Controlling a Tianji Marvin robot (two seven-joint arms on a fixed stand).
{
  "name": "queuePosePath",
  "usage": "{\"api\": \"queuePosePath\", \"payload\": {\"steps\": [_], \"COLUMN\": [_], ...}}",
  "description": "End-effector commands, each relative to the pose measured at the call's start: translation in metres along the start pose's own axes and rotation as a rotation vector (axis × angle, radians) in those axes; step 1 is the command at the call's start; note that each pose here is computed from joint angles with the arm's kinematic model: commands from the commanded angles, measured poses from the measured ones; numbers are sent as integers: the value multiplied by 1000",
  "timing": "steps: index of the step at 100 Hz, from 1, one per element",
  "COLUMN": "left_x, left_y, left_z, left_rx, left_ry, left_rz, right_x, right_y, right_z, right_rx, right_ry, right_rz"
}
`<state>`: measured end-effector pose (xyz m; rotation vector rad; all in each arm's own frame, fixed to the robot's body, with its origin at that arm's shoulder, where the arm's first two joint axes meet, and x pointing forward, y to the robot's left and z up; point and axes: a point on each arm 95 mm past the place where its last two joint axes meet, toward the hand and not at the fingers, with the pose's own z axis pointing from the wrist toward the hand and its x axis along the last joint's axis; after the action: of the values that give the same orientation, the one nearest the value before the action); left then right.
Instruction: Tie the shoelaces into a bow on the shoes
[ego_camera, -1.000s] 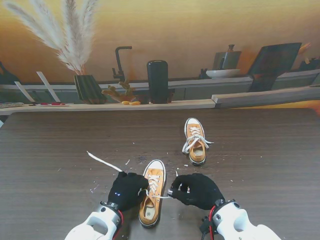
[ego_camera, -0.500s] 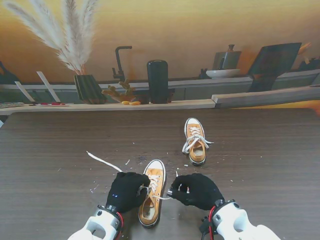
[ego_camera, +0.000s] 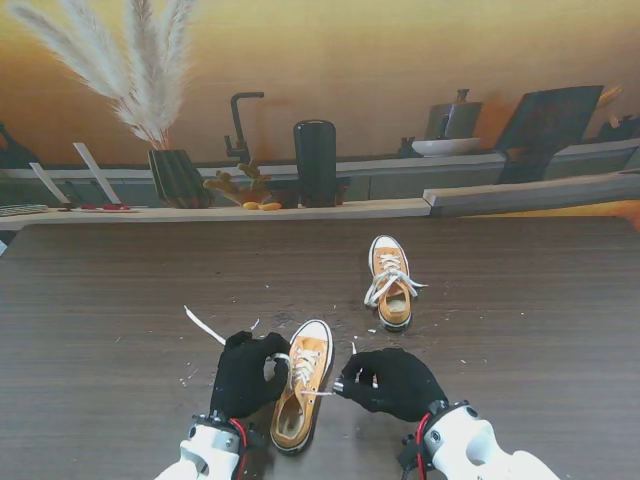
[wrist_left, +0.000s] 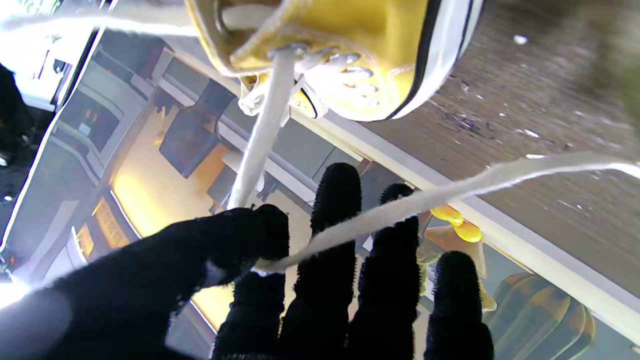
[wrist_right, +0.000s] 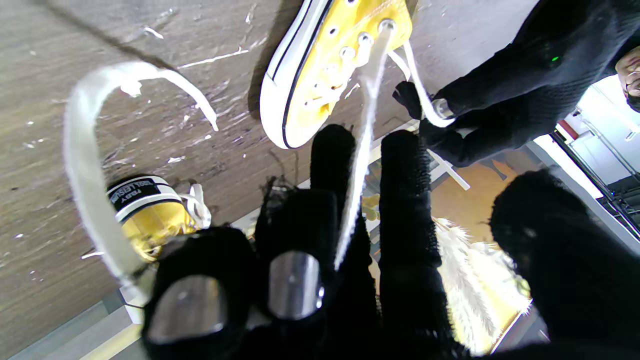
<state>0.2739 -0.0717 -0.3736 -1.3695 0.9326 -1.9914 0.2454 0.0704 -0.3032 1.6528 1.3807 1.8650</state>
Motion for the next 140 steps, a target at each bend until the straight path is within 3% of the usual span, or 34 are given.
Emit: {"api": "queuePosePath", "payload": {"steps": [1,14,28,51,71,97,113,140], "left_x": [3,-3,-8,-11,-10,-9,-5,3], "left_y": [2,11,18,22,18,-5,-22,-35], "left_z": [8,15,19,21,19,12,8,9], "left_rx": [4,51,43,47,25,30,30,-3], "left_ry": [7,7,-28,-89,-98,-92,-70,-16], "left_rz": [-36,-178,-319,-450,-473,-334,-286,-335], "right_x": [0,1,1,2,2,2,6,16], "right_y": [-3,-4,-4,-5,-5,-1,2,11], "right_z": [-1,-1,-1,0,0,-2,-2,1], "right_rx": [23,25,28,29,25,3,-24,-63], "right_ry": [1,0,-3,-4,-4,-2,13,58], "right_rz": [3,5,3,8,12,24,103,281]}}
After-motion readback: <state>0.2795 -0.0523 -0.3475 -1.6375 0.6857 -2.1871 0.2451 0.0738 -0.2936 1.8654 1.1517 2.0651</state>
